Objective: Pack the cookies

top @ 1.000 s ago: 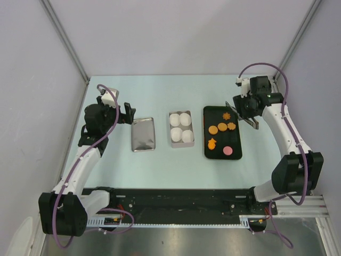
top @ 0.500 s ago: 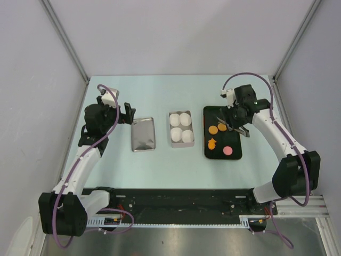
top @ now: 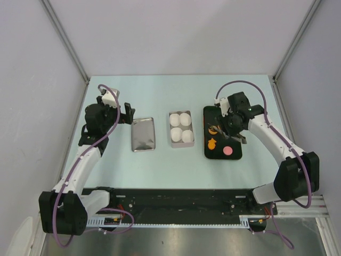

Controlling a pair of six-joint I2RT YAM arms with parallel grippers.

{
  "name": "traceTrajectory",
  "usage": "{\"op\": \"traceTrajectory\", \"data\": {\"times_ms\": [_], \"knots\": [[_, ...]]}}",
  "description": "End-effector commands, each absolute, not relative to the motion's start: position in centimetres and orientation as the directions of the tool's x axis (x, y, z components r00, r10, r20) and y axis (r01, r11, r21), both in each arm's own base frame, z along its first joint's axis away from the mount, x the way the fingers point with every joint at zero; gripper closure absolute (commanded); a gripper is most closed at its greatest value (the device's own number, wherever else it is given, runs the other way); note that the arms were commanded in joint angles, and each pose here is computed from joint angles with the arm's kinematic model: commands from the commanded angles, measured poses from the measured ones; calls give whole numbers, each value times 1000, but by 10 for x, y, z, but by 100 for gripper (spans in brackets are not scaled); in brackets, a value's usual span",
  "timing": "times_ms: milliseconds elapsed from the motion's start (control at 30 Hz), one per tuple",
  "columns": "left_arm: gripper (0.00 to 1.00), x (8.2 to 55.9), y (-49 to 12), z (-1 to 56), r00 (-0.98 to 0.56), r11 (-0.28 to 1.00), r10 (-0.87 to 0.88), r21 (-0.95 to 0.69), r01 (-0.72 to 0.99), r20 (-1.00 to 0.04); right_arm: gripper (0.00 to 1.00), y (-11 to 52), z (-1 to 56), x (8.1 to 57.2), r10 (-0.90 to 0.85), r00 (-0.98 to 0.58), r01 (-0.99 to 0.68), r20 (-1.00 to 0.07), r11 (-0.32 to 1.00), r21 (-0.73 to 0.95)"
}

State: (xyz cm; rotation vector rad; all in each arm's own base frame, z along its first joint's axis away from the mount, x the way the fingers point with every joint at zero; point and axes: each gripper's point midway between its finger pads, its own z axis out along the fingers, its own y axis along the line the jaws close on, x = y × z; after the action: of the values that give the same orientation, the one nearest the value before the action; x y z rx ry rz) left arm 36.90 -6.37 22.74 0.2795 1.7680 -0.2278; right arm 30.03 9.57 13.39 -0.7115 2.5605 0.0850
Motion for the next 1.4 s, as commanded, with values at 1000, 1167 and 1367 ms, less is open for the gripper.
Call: {"op": "traceTrajectory", "data": {"times_ms": [1000, 1167, 1367], "knots": [[0, 371, -63, 232, -174, 951, 78, 22, 307, -982, 46, 91, 122, 295, -480, -738, -523, -475, 851, -49], [0, 371, -63, 232, -172, 952, 78, 22, 306, -982, 46, 89, 122, 294, -477, -742, -523, -471, 852, -39], [0, 371, -62, 232, -173, 952, 77, 21, 304, -982, 45, 90, 120, 292, -471, -749, -525, -466, 851, -18]]}}
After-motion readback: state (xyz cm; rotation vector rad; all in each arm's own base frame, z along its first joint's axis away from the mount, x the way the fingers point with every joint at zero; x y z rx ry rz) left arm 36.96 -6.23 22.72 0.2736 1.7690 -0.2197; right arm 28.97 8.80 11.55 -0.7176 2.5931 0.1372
